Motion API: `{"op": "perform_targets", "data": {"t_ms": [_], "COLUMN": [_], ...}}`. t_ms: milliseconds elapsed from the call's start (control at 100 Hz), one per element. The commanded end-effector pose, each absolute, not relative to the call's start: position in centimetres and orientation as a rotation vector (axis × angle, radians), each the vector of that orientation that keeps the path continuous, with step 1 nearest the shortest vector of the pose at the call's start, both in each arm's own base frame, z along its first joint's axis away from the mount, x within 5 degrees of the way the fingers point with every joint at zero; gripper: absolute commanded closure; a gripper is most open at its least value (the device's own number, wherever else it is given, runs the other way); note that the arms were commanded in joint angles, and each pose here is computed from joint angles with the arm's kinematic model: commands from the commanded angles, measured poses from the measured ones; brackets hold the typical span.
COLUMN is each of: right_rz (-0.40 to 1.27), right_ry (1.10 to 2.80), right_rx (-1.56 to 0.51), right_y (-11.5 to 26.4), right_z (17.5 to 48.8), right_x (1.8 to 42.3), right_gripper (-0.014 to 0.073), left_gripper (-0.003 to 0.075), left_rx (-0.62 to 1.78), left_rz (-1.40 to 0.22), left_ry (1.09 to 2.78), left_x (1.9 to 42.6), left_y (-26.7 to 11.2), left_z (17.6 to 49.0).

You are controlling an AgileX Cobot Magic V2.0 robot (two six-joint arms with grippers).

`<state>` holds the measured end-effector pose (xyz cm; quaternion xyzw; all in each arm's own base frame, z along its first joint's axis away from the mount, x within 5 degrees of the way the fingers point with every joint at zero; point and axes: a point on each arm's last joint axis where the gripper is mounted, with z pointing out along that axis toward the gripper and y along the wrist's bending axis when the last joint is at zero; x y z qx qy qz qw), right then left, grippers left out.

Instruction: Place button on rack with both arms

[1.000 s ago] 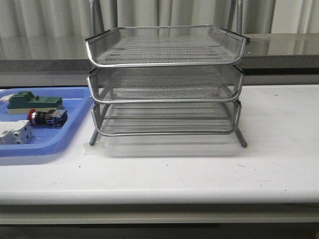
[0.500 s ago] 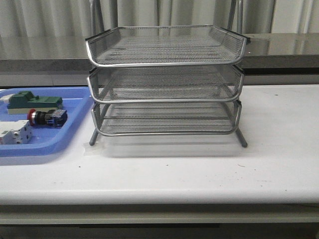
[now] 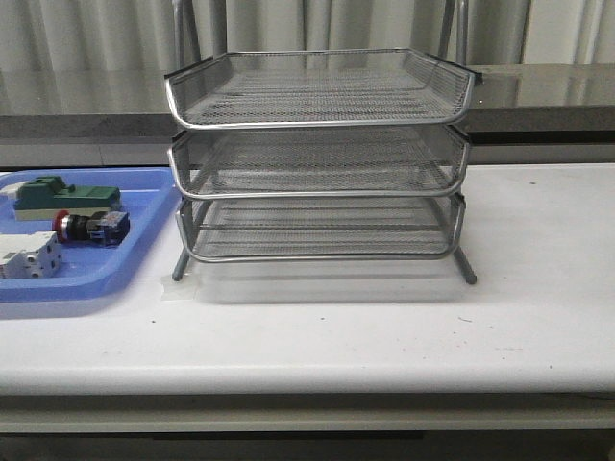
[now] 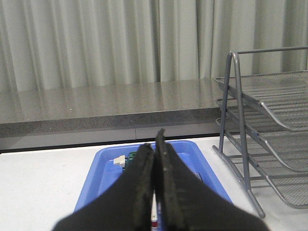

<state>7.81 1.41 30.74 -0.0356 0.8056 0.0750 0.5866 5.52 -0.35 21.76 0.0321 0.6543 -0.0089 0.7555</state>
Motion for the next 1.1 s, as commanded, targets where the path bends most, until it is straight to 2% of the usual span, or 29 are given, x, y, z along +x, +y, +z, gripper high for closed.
{"op": "perform_targets", "data": {"t_ms": [0, 270, 470, 550, 700, 770, 860, 1090], "right_rz": [0.258, 0.633, 0.802, 0.820, 0.825, 0.837, 0.851, 0.836], "right_ry": [1.903, 1.974, 1.984, 2.010, 2.044, 2.042, 2.035, 2.086], "right_rx": [-0.044, 0.186, 0.339, 0.366, 0.402, 0.438, 0.502, 0.587], "right_y": [1.9, 3.6, 4.2, 4.3, 4.4, 4.4, 4.3, 4.5], "right_z": [32.6, 32.4, 32.0, 31.6, 30.9, 30.7, 30.3, 28.4], "right_x": [9.1, 12.2, 13.9, 14.5, 15.5, 16.0, 17.0, 20.3], "right_gripper": [0.0655, 0.0655, 0.0629, 0.0545, 0.0251, 0.0167, 0.0168, 0.0246], "left_gripper": [0.0740, 0.0740, 0.0740, 0.0740, 0.0740, 0.0740, 0.0740, 0.0740], "left_rx": [0.062, 0.062, 0.062, 0.062, 0.062, 0.062, 0.062, 0.062], "left_rz": [-0.032, -0.032, -0.032, -0.032, -0.032, -0.032, -0.032, -0.032], "left_ry": [1.356, 1.356, 1.356, 1.356, 1.356, 1.356, 1.356, 1.356], "left_x": [5.4, 5.4, 5.4, 5.4, 5.4, 5.4, 5.4, 5.4], "left_y": [-0.4, -0.4, -0.4, -0.4, -0.4, -0.4, -0.4, -0.4], "left_z": [21.2, 21.2, 21.2, 21.2, 21.2, 21.2, 21.2, 21.2]}}
